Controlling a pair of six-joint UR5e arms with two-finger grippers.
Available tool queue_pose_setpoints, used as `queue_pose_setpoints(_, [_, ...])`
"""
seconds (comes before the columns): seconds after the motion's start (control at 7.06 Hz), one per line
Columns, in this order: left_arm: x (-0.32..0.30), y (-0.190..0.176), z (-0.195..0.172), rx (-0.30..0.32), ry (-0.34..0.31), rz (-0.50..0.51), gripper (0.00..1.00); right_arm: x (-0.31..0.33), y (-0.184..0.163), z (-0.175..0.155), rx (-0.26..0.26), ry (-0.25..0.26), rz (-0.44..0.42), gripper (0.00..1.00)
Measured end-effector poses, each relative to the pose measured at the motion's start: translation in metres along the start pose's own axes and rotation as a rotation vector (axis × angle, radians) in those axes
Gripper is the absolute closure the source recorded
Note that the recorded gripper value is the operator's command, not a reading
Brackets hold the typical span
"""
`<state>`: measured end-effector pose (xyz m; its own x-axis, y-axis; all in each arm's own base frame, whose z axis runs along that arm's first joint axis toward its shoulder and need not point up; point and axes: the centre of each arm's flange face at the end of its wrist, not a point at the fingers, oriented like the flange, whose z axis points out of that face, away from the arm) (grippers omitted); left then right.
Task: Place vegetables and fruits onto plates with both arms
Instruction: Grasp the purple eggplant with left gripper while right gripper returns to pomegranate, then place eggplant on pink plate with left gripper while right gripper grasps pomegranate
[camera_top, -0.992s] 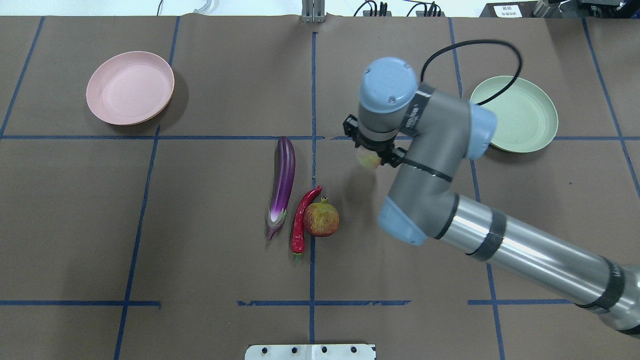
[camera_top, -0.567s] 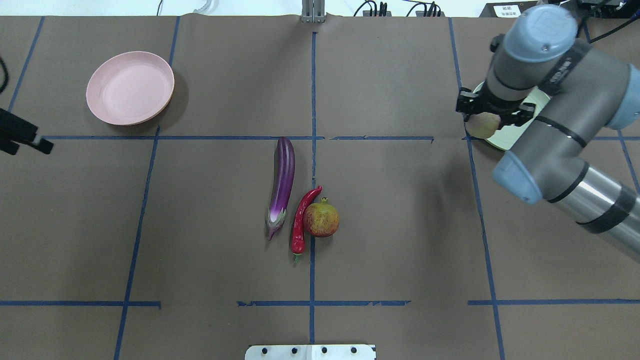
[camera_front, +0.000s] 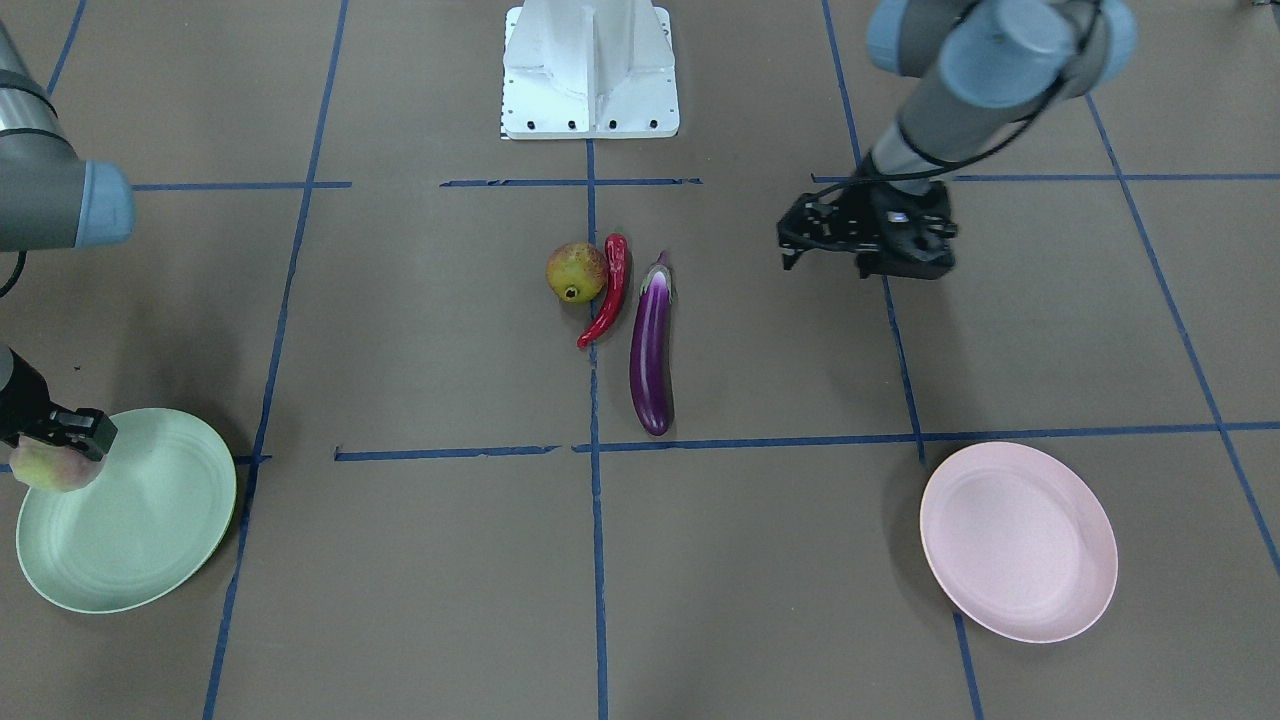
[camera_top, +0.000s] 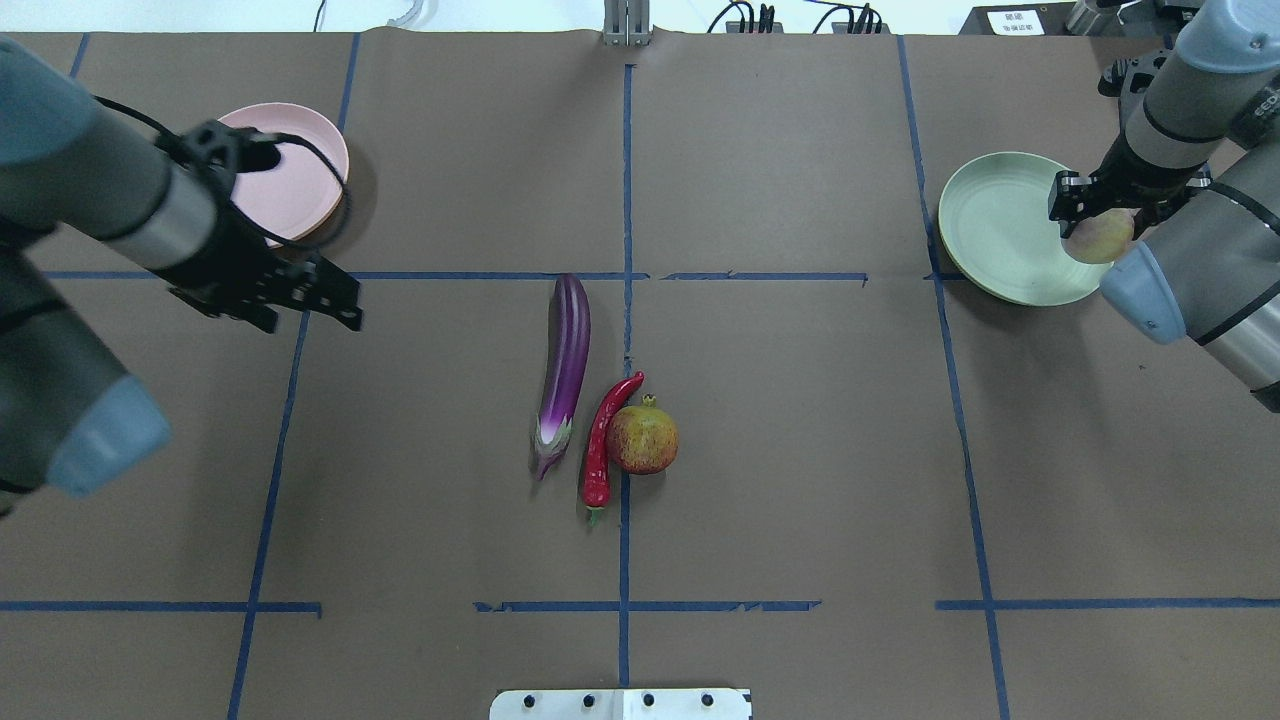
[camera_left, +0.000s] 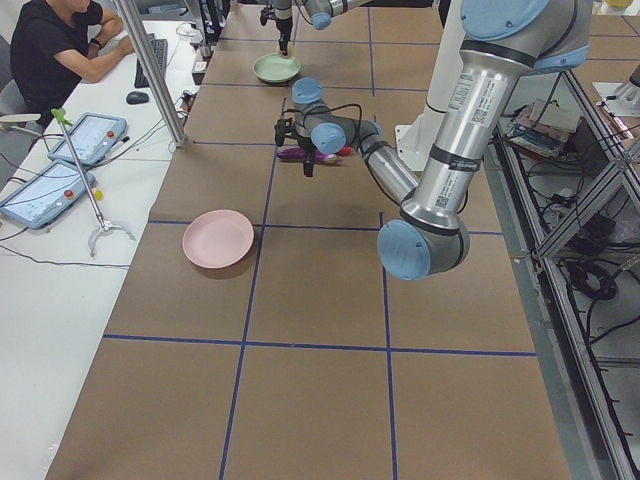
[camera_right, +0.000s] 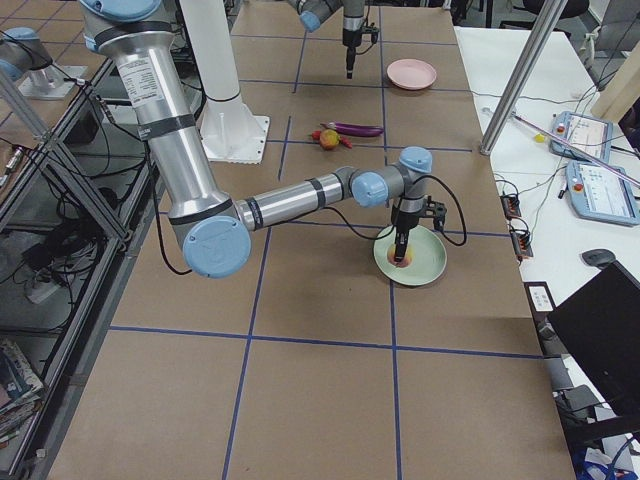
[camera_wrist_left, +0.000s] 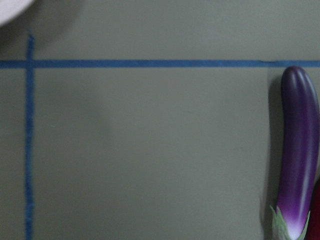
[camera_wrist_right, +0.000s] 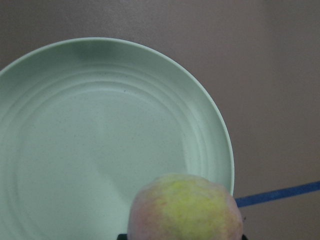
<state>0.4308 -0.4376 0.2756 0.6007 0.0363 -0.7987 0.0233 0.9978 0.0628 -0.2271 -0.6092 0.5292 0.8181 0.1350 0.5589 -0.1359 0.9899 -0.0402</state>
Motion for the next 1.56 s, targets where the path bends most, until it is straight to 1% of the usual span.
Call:
queue_pose_setpoints(0.14, [0.050,0.008,0.037,0.026,-0.029,-0.014,0.00,0.004,-0.002,0.008,0.010,-0.036,-0.016,0.00])
queue_pose_setpoints(0.28, [0.089,0.011,0.066,0.042,-0.051,-0.034,0.00,0.000,0.000,0.001,0.022,-0.072,-0.033,0.00])
queue_pose_setpoints(0.42, [0.113,0.014,0.085,0.058,-0.070,-0.037,0.05,-0.010,0.009,-0.018,0.027,-0.128,-0.052,0.00])
queue_pose_setpoints(0.57, [0.126,0.014,0.097,0.069,-0.082,-0.034,0.38,-0.019,0.025,-0.043,0.029,-0.193,-0.075,0.00])
queue_pose_setpoints(0.71, [0.133,0.013,0.106,0.075,-0.083,-0.031,0.69,-0.023,0.048,-0.068,0.037,-0.246,-0.093,0.00])
queue_pose_setpoints(0.85, [0.136,0.012,0.112,0.079,-0.075,-0.028,0.95,-0.030,0.073,-0.089,0.032,-0.292,-0.075,0.00])
queue_pose_setpoints(0.99, [0.137,0.011,0.114,0.081,-0.071,-0.026,1.00,-0.053,0.103,-0.101,0.001,-0.335,-0.032,0.00])
queue_pose_setpoints(1.13, [0.137,0.010,0.114,0.084,-0.068,-0.026,1.00,-0.092,0.138,-0.107,-0.039,-0.363,0.007,0.00])
queue_pose_setpoints(1.28, [0.133,0.000,0.105,0.099,-0.060,-0.034,1.00,-0.138,0.175,-0.109,-0.066,-0.378,0.052,0.00])
queue_pose_setpoints(1.42, [0.119,-0.025,0.079,0.140,-0.044,-0.058,1.00,-0.193,0.212,-0.108,-0.077,-0.387,0.111,0.00])
queue_pose_setpoints(1.56, [0.079,-0.060,0.044,0.191,-0.039,-0.088,1.00,-0.249,0.248,-0.106,-0.076,-0.399,0.171,0.00])
